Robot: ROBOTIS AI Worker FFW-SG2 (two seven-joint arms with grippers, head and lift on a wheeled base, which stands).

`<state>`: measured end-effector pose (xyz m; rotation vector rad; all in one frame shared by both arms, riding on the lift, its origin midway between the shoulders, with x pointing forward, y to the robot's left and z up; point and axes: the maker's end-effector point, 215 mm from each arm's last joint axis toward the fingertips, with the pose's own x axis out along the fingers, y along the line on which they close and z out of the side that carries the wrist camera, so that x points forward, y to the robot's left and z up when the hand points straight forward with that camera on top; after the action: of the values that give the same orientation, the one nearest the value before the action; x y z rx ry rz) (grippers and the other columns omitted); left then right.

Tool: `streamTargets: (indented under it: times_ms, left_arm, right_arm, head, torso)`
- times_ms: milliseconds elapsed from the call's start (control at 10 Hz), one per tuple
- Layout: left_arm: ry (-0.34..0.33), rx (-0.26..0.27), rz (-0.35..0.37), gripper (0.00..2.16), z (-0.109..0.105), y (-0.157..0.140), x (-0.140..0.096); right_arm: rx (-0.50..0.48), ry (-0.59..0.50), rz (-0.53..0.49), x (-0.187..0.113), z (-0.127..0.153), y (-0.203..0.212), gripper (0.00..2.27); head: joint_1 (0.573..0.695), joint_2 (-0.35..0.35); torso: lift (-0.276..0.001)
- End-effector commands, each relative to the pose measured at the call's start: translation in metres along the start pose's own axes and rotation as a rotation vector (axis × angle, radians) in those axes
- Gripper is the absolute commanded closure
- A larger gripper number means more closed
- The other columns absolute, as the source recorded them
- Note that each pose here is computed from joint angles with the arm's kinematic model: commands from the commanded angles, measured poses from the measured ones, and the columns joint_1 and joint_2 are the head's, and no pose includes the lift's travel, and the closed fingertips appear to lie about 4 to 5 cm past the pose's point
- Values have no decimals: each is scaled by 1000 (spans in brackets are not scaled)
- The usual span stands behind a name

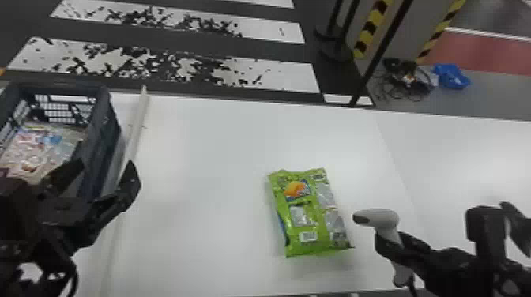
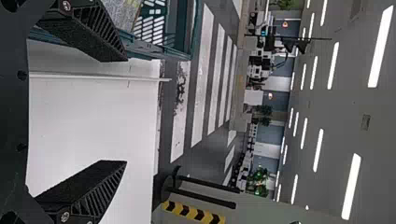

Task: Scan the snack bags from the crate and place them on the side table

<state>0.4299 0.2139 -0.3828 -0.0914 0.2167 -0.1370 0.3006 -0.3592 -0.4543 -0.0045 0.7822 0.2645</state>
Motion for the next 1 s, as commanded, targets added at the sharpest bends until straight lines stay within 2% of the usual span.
streamTargets:
  times_ms: [0, 100, 500, 900]
  left_arm:
    - [-2, 0, -2, 90, 1, -1, 0]
    - [-3, -2, -4, 90, 2, -3, 0]
    - [-3, -2, -7, 90, 2, -3, -1]
    - [-9, 0, -8, 90, 6, -4, -3]
  right_arm:
    - [4, -35, -51, 8, 16, -29, 2250]
    - [-24, -47, -93, 19, 22, -47, 2250]
    - [-48, -12, -132, 68, 22, -88, 2250]
    - [-48, 13, -148, 96, 19, -103, 2246]
  head:
    - [695, -222]
    - [695, -248]
    - [695, -286]
    - [695, -297]
  torso:
    - [-95]
    - [-95]
    - [-95]
    - [-95]
